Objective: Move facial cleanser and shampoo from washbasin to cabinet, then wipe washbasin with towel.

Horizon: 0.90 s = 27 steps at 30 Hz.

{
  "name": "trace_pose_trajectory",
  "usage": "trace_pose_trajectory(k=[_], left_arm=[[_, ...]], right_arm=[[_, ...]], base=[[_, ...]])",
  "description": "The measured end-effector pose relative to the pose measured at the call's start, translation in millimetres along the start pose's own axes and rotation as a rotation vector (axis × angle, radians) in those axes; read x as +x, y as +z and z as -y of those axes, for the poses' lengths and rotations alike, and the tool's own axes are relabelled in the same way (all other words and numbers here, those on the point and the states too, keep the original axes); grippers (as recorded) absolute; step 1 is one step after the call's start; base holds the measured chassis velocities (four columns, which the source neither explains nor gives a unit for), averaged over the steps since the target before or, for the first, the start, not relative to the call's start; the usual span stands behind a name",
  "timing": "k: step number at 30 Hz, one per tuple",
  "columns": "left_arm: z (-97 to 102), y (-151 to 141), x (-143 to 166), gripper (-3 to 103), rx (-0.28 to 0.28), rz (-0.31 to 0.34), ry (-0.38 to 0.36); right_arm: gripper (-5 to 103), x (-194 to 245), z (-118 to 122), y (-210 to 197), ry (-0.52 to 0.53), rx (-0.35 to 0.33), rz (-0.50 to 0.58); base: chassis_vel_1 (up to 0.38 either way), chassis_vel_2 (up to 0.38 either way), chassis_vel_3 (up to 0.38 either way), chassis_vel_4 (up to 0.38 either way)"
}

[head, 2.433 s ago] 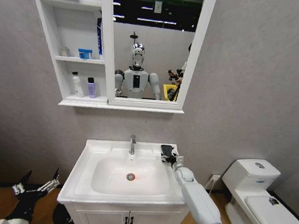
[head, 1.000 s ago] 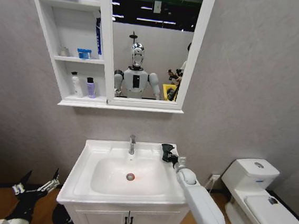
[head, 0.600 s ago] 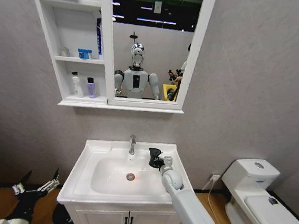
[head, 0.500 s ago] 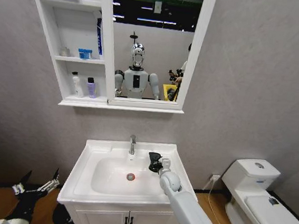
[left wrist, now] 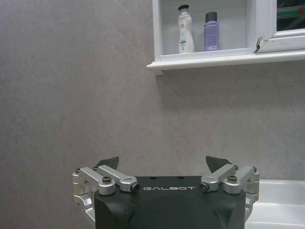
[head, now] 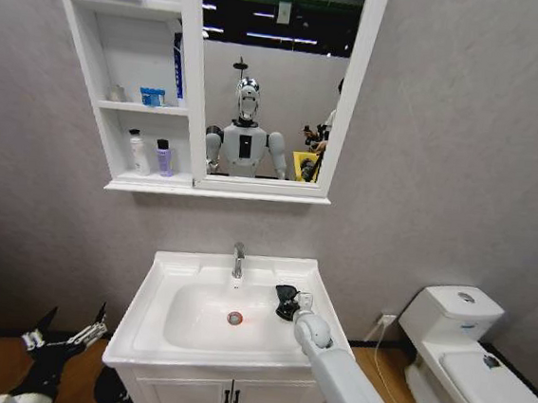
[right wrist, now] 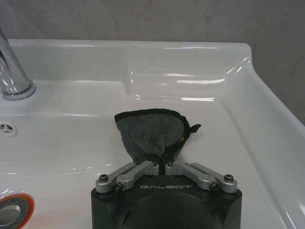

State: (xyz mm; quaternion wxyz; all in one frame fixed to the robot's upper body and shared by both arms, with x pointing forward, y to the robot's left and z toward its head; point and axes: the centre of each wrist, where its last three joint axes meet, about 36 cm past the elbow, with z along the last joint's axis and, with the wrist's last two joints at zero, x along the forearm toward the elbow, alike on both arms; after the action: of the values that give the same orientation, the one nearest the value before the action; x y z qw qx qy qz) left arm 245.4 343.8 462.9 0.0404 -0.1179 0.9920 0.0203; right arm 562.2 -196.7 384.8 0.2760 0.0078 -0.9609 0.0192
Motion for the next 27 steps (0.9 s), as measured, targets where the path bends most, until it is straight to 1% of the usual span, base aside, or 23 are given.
trace_pose_trajectory(k=[7, 9, 11, 17, 25, 27], left_arm=[[0.0, 0, 0, 100, 0.000, 0.000, 0.000], [0.0, 0, 0, 100, 0.000, 0.000, 0.000], [0.0, 0, 0, 100, 0.000, 0.000, 0.000], [0.0, 0, 0, 100, 0.000, 0.000, 0.000], [0.0, 0, 0, 100, 0.000, 0.000, 0.000], [0.0, 0, 0, 100, 0.000, 0.000, 0.000]], right_arm=[[1, -2, 0, 8, -0.014, -0.005, -0.015], [1, -11, 2, 18, -0.020, -0.009, -0.036], [1, -12, 2, 20, -0.024, -0.007, -0.040], [1, -17, 0, 31, -0.067, -0.016, -0.048], [1, -17, -15, 41, -0.139, -0.039, -0.048], [1, -19, -20, 41, -0.158, -0.057, -0.060]], base=[[0.000, 0.000, 0.000, 0.000], [0.000, 0.000, 0.000, 0.000], [0.000, 0.000, 0.000, 0.000], [0.000, 0.000, 0.000, 0.000], [0.000, 0.000, 0.000, 0.000], [0.000, 0.000, 0.000, 0.000]])
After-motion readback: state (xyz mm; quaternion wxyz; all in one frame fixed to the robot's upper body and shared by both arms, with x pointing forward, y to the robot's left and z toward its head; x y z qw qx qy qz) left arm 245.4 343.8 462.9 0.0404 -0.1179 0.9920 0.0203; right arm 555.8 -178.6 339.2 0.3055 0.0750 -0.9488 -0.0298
